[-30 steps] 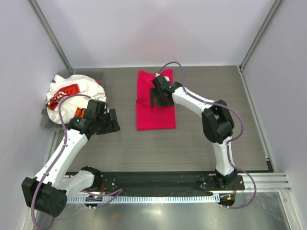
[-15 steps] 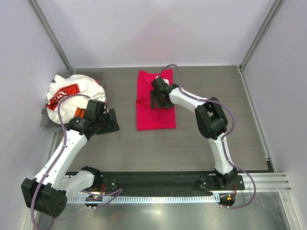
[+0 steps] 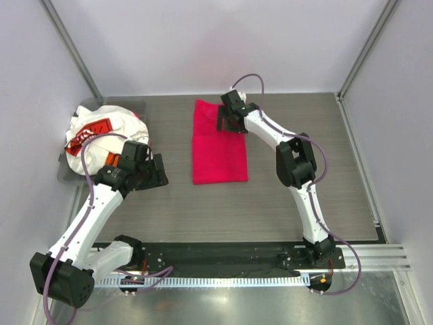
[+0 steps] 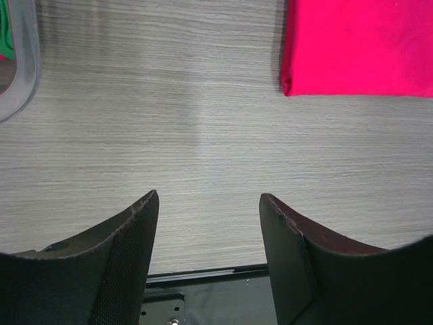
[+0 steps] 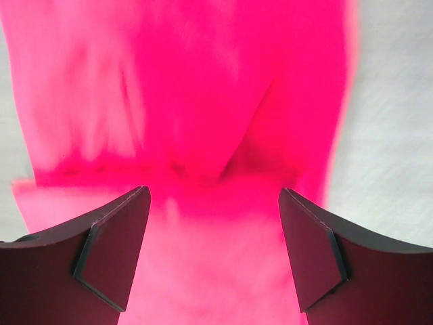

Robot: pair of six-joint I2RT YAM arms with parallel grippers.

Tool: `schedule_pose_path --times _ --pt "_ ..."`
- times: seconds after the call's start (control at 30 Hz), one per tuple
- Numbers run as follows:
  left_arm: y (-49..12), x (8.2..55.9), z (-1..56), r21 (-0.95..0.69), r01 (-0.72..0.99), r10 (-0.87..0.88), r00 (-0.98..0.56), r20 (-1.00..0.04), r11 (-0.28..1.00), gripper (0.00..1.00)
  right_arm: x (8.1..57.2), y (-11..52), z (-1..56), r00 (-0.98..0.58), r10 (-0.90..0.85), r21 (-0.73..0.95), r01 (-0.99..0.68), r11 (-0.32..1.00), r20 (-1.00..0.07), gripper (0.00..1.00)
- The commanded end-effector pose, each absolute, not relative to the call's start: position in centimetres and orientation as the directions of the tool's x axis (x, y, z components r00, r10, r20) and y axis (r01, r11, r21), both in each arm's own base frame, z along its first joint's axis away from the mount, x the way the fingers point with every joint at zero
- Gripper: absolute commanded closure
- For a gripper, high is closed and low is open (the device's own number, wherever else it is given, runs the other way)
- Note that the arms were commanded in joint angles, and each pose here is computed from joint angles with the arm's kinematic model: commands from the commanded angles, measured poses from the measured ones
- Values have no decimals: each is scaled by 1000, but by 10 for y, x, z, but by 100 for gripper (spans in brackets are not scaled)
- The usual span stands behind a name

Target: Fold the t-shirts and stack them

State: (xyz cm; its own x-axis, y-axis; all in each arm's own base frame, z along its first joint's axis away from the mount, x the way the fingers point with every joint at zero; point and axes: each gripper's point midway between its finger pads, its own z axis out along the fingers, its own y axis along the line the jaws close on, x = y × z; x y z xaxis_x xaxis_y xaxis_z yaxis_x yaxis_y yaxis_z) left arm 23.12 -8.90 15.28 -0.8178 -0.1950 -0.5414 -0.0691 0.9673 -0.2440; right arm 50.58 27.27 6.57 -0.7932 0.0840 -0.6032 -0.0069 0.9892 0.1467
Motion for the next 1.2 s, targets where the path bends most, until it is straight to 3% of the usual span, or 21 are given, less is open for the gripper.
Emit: schedule_pose_path --times 0.0,0.13,0.2,0.23,0.27,0.33,0.6,0.83,0.93,1.17 --pt "-89 235 157 -253 -71 -206 -799 -565 965 38 554 243 93 -721 187 179 88 980 -667 17" --pt "-89 235 155 -252 -71 -205 -804 -559 965 37 557 221 121 -708 235 216 118 969 -666 17" --pt "-91 236 155 -257 -65 -203 -805 -558 964 37 536 211 107 -739 207 178 119 977 -642 17" --pt "-92 236 152 -259 -63 -201 -812 -549 964 36 528 206 133 -713 214 194 112 975 -667 17" --pt "-93 237 152 -261 -62 -200 -814 -545 963 36 508 198 109 -746 203 167 124 978 -634 17" --pt "-101 239 147 -288 -65 -212 -831 -515 955 36 487 194 131 -725 225 215 108 971 -651 16" --pt "-139 250 135 -478 -77 -312 -845 -435 875 37 368 207 80 -840 305 459 75 885 -449 22" --pt "-154 262 117 -550 -100 -366 -840 -400 829 38 316 210 43 -869 351 524 130 842 -349 30" --pt "-173 268 110 -629 -66 -378 -845 -378 775 36 316 211 37 -867 357 528 133 839 -348 35" --pt "-183 286 70 -634 -116 -410 -846 -340 764 34 309 208 22 -873 361 521 152 840 -327 54"
